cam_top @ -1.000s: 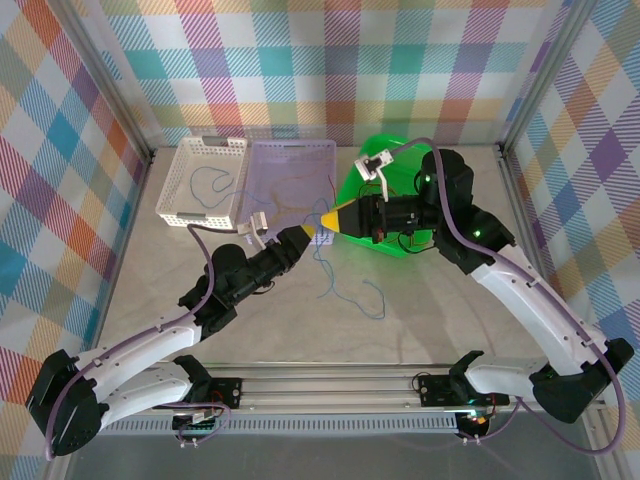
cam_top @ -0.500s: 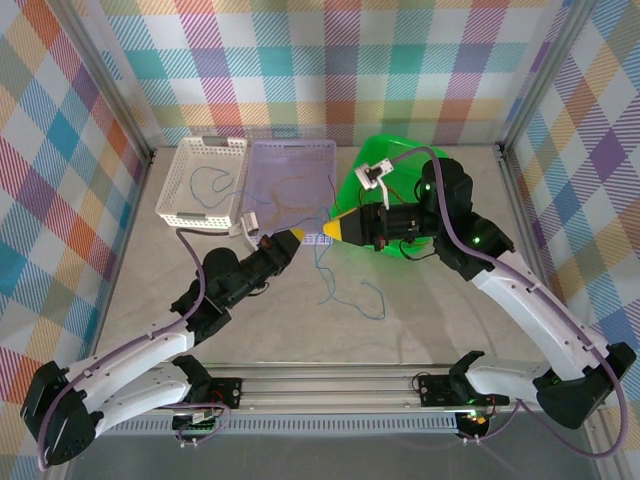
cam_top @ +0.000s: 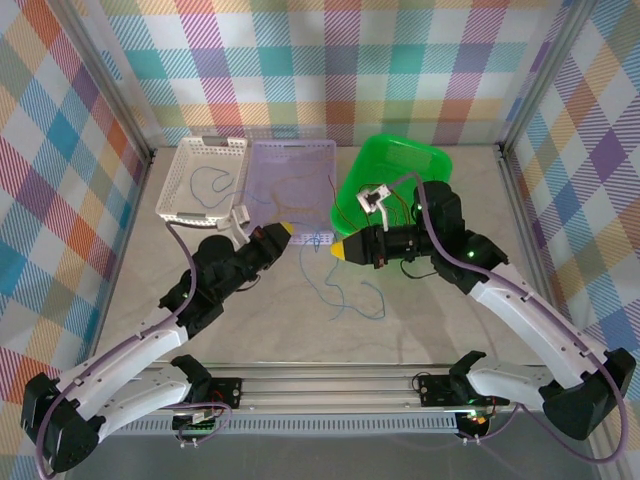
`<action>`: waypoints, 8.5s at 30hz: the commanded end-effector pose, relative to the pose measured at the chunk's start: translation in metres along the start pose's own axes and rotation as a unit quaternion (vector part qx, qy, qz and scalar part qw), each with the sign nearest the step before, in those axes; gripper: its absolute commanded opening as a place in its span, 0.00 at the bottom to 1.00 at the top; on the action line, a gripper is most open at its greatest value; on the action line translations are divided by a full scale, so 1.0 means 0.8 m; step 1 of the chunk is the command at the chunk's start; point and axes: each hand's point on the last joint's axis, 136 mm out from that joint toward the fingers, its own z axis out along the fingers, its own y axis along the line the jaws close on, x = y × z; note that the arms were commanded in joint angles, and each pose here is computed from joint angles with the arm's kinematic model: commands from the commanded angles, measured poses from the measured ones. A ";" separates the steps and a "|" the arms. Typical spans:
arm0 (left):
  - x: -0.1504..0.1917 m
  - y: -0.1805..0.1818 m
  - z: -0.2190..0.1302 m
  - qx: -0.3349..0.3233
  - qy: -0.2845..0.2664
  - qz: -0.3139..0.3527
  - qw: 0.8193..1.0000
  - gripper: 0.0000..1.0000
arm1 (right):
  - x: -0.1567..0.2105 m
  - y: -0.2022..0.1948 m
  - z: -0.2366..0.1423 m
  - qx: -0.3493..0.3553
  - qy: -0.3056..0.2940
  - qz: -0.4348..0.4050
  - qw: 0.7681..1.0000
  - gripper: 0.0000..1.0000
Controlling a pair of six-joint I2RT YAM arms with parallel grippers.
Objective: Untangle the cables
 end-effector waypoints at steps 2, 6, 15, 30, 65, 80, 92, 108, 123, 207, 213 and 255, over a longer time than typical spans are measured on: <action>-0.016 -0.020 -0.004 -0.004 -0.001 0.030 1.000 0.00 | 0.013 -0.029 0.000 0.036 0.001 -0.007 0.999 0.23; -0.018 -0.023 -0.002 -0.009 0.003 0.034 0.999 0.00 | 0.023 -0.062 0.003 0.079 0.003 -0.015 0.997 0.37; -0.033 -0.066 -0.003 0.010 0.005 0.046 0.999 0.00 | 0.032 -0.089 0.032 0.043 -0.005 -0.030 0.999 0.60; -0.053 -0.151 -0.050 0.060 0.020 0.044 0.997 0.00 | 0.023 -0.196 0.100 0.103 -0.012 -0.055 0.993 0.63; -0.074 -0.175 -0.093 0.054 -0.007 0.077 0.996 0.00 | 0.094 -0.234 0.208 0.069 0.052 -0.077 0.993 0.00; -0.161 -0.214 -0.207 -0.047 -0.141 0.279 0.949 0.00 | 0.086 -0.338 0.080 0.274 -0.025 0.007 0.961 0.00; -0.230 -0.230 -0.183 -0.155 -0.239 0.407 0.868 0.00 | 0.068 -0.321 0.018 0.348 -0.085 -0.006 0.933 0.00; -0.316 -0.197 -0.110 -0.232 -0.259 0.415 0.841 0.00 | 0.057 -0.244 -0.025 0.314 -0.130 -0.056 0.939 0.00; -0.383 -0.138 -0.066 -0.292 -0.265 0.390 0.832 0.00 | 0.042 -0.192 -0.046 0.285 -0.153 -0.080 0.943 0.00; -0.537 0.059 0.100 -0.342 -0.288 0.300 0.843 0.00 | 0.012 -0.161 0.008 0.182 -0.113 -0.062 0.975 0.00; -0.478 0.167 0.128 -0.390 -0.210 0.261 0.858 0.00 | 0.001 -0.131 0.011 0.154 -0.111 -0.073 0.979 0.00; -0.274 0.142 0.097 -0.221 0.018 0.047 0.974 0.86 | -0.053 0.006 -0.001 0.060 -0.118 -0.044 0.990 0.00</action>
